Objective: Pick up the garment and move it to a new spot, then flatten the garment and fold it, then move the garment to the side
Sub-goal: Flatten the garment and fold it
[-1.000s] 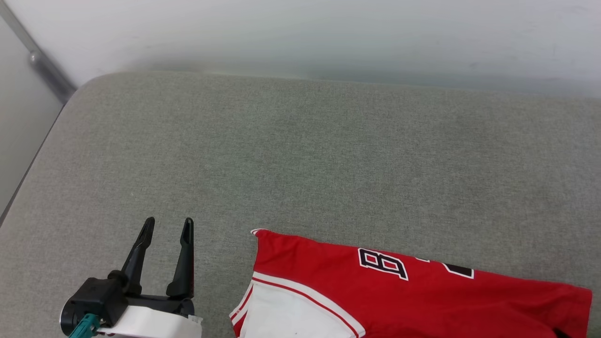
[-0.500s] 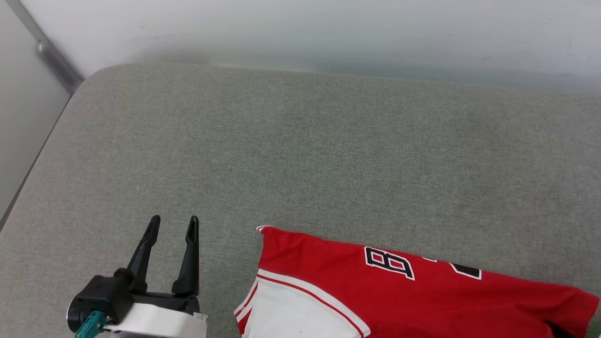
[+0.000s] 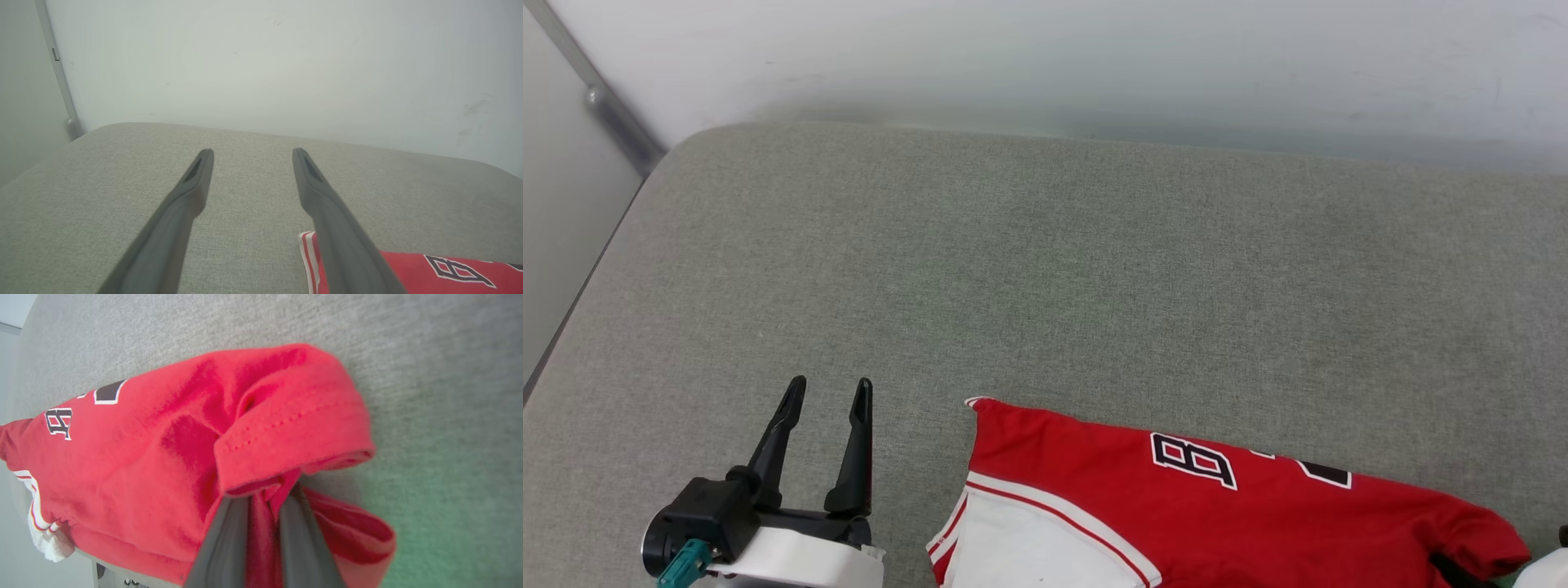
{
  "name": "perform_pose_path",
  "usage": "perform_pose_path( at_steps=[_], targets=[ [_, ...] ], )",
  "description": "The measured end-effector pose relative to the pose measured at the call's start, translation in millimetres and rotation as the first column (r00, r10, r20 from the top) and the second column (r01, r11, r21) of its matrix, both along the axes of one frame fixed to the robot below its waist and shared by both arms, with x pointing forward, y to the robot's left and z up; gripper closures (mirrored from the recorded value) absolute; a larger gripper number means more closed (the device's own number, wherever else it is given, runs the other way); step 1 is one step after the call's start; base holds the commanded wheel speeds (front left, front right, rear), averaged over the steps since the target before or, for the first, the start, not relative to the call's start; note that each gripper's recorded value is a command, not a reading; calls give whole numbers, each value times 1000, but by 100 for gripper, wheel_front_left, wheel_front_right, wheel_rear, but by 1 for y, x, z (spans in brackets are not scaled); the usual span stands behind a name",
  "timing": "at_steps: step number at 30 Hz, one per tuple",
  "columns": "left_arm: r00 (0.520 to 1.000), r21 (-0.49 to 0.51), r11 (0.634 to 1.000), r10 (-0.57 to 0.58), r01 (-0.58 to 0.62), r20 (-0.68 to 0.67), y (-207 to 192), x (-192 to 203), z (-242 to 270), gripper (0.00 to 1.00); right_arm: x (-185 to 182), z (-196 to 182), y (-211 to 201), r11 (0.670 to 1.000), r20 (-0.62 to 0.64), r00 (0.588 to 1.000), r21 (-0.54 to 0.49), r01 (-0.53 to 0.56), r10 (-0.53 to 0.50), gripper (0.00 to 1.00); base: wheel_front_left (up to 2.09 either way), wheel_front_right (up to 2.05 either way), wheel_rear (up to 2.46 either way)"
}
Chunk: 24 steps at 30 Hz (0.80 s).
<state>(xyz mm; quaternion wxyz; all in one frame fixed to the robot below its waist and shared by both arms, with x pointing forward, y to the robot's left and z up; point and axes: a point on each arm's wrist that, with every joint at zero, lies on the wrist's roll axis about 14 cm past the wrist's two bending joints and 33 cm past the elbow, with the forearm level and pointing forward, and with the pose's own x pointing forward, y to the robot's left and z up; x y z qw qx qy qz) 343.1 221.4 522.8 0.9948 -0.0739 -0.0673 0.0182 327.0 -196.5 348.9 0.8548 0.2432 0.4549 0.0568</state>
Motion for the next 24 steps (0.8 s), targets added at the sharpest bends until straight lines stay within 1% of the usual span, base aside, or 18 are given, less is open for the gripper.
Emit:
perform_pose_path(
  at_steps=[4, 7, 11, 15, 16, 18, 20, 21, 24],
  targets=[
    [1000, -3, 1000, -7, 7, 2, -1, 0, 1, 0, 3, 1, -14, 999, 26, 999, -22, 41, -40, 100, 0, 0, 0],
    [1000, -2, 1000, -14, 14, 2, -3, 1, 1, 0, 11, 7, -41, 993, 67, 993, -63, 98, -94, 100, 0, 0, 0],
    [1000, -3, 1000, -26, 26, 3, -6, 2, 1, 0, 17, 14, -93, 965, 117, 977, -170, 198, -180, 100, 0, 0, 0],
    [999, -6, 999, -34, 34, 7, -8, 3, 2, 0, 20, 22, -121, 936, 160, 958, -225, 270, -237, 100, 0, 0, 0],
    [999, -10, 999, -38, 38, 10, -10, 3, 2, 0, 21, 26, -124, 933, 173, 958, -241, 267, -229, 100, 0, 0, 0],
    [999, -13, 999, -42, 42, 13, -11, 3, 3, 0, 23, 31, -117, 940, 183, 961, -236, 247, -206, 100, 0, 0, 0],
    [999, -15, 999, -44, 44, 18, -12, 2, 5, 0, 27, 37, -99, 955, 196, 963, -193, 225, -187, 100, 0, 0, 0],
    [999, -15, 999, -44, 45, 21, -12, 1, 5, 0, 28, 40, -88, 964, 199, 966, -175, 202, -166, 100, 0, 0, 0],
    [999, -20, 999, -46, 46, 23, -13, -2, 6, 0, 24, 50, -60, 980, 203, 976, -165, 110, -75, 100, 0, 0, 0]
  ],
)
